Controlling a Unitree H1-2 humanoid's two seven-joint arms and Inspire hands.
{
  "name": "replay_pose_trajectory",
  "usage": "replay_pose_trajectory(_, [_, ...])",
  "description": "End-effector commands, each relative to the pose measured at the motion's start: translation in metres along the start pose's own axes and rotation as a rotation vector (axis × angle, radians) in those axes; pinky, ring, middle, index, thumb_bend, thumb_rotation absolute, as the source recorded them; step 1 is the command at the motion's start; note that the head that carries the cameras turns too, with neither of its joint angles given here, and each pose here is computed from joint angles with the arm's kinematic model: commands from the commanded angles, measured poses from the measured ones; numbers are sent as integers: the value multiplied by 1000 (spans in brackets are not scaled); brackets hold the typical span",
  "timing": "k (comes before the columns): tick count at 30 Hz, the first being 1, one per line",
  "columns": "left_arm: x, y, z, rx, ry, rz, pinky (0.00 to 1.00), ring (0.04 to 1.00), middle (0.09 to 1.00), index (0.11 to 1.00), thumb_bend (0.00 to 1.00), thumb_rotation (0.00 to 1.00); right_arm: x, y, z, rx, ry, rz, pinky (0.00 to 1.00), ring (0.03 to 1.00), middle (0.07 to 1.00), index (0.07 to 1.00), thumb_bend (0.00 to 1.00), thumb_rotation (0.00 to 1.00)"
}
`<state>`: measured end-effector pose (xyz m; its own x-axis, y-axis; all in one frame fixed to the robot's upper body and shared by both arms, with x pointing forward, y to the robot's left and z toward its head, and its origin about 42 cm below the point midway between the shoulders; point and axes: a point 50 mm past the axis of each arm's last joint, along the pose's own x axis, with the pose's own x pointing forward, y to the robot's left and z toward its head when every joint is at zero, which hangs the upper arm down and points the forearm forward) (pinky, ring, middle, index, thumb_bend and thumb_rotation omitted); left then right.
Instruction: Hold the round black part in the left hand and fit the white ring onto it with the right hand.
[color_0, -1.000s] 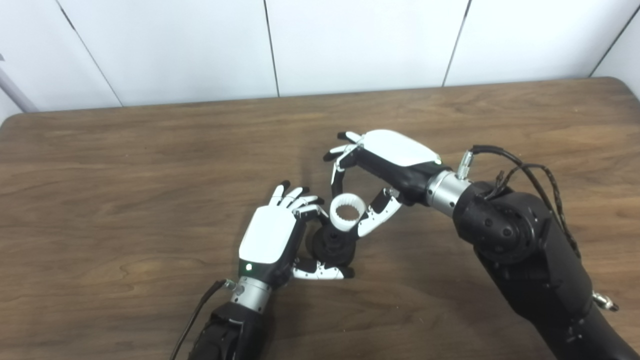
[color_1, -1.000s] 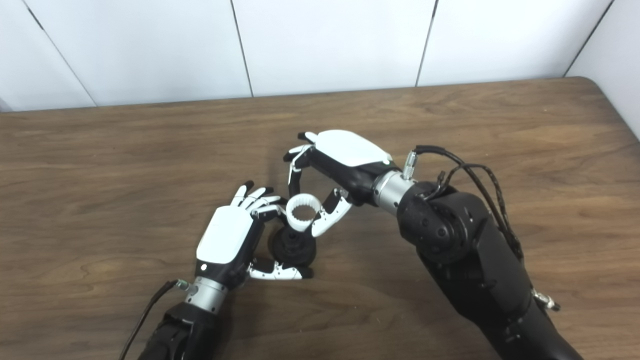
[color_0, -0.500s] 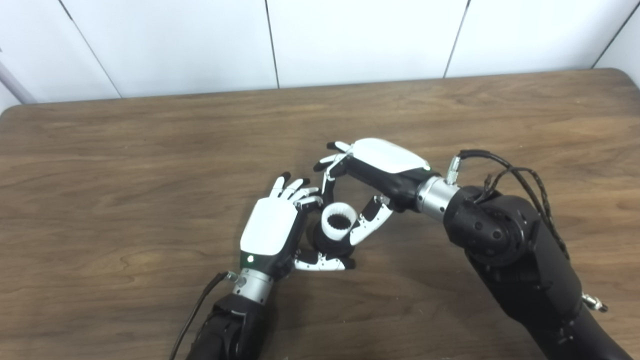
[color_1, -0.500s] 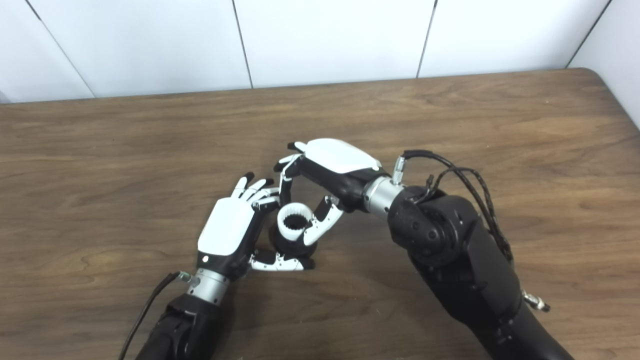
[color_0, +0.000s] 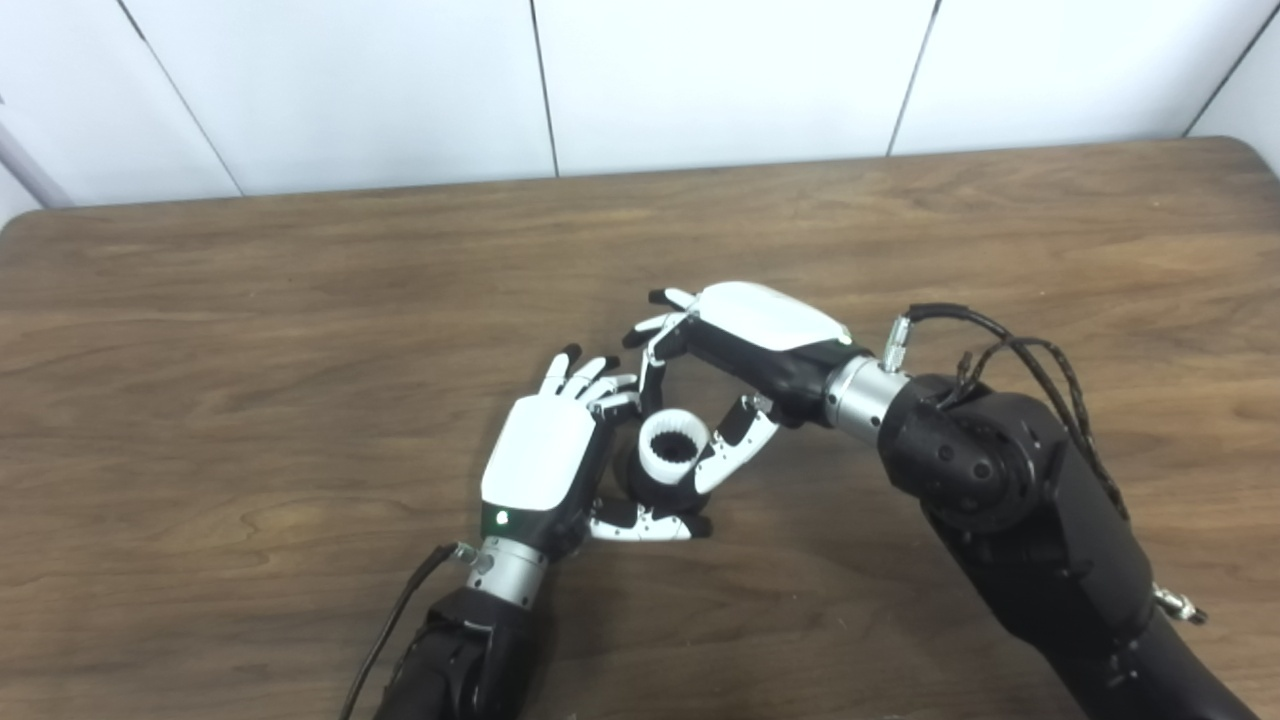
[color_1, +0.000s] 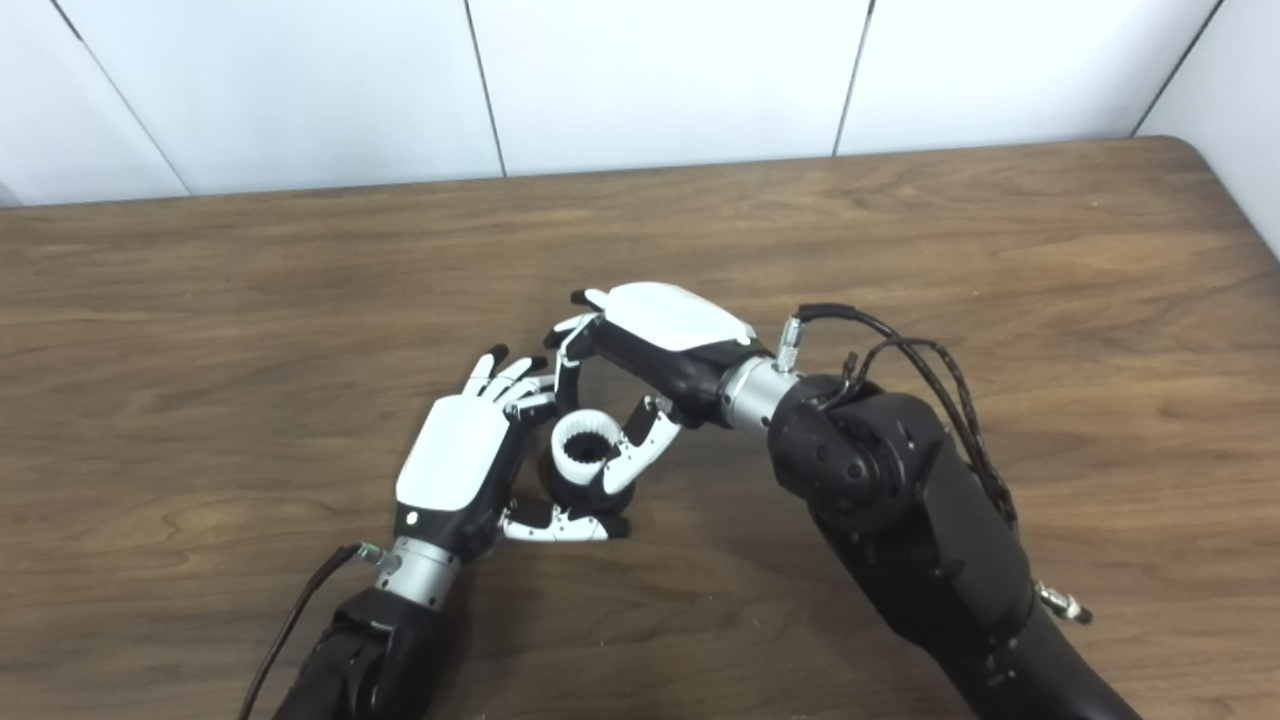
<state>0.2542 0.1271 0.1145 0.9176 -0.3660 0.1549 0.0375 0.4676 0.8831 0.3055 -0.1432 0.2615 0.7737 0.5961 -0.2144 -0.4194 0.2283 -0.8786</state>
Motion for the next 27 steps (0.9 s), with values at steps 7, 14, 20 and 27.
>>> replay_pose_trajectory(7, [-2, -2, 2, 9, -5, -7, 1000, 893, 785, 484, 525, 57, 2, -8, 7, -30, -28, -59, 1000, 1000, 863, 484, 523, 132])
replay_pose_trajectory(14, [-2, -2, 2, 5, -6, -4, 1000, 891, 783, 484, 525, 56, 5, -7, 6, -28, -26, -57, 1000, 1000, 862, 484, 523, 131])
replay_pose_trajectory(20, [-2, -1, 2, 8, -6, -5, 1000, 894, 784, 484, 525, 56, 6, -4, 5, -22, -20, -50, 1000, 1000, 862, 484, 523, 131])
replay_pose_trajectory(27, [-2, -1, 1, 12, -10, 0, 1000, 890, 782, 483, 525, 56, 7, 0, 3, -16, -6, -36, 1000, 1000, 865, 484, 523, 131])
